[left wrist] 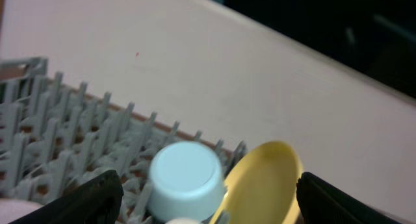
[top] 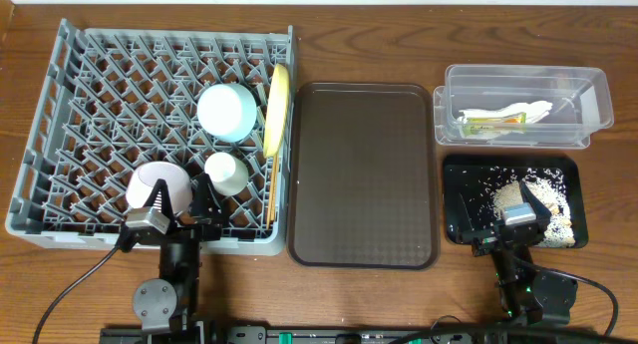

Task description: Sort waste into correct bins and load items into the dishwasher

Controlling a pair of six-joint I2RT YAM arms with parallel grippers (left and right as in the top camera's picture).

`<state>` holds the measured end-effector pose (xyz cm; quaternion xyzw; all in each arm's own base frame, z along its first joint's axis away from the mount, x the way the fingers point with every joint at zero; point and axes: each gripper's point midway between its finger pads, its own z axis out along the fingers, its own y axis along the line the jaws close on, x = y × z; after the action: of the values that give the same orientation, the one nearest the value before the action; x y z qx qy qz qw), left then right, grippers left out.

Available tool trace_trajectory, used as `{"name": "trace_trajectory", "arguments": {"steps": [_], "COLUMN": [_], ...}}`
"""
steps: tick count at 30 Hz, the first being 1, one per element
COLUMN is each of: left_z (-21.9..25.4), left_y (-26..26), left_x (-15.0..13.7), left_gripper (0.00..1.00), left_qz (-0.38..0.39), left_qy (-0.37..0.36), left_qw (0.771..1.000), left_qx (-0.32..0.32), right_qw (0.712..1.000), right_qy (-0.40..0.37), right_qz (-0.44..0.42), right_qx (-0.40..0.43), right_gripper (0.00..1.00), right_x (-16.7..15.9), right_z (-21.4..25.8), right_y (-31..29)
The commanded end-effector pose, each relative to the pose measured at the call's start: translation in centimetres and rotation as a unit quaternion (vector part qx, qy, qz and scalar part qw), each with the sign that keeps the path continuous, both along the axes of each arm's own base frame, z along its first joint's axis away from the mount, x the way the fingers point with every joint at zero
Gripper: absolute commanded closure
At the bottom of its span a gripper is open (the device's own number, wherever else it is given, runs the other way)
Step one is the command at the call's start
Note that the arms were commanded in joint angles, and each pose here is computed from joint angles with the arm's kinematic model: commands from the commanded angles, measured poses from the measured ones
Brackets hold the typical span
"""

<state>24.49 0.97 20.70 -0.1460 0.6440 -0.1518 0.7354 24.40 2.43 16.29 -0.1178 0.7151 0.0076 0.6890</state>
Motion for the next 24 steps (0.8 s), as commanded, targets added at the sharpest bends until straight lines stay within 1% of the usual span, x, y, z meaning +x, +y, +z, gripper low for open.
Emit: {"name": "trace_trajectory", "arguments": {"steps": [1,6,8,24], "left_z": [-1.7,-6.0,-7.0,-7.0], "left_y": [0.5,0.5,0.5,0.7], "left_x": [0.1,0.0,-0.1,-0.1], "left_gripper": [0.12,0.12,0.12,0.12], "left_qz": [0.019,0.016,0.016,0.021], "left_qy": [0.034,0.123,0.142,0.144], "left_qw": [0.998,0.987,0.984,0.984], "left_qx": [0.039,0.102,0.104,0.107], "right_qw": [1.0,1.0,1.0,1.0], "right_qy": [0.002,0.002,0.002,0.002], "right_qz": [0.002,0.002,0.002,0.002], "right_qx": [0.007,0.007,0.007,0.007], "right_gripper": [0.01,0.01,0.01,0.01], "right_x": [0.0,0.0,0.0,0.0], "right_z": [-0.1,-0.1,-0.1,-0.1], "right_y": [0.1,0.2,0.1,0.2]}}
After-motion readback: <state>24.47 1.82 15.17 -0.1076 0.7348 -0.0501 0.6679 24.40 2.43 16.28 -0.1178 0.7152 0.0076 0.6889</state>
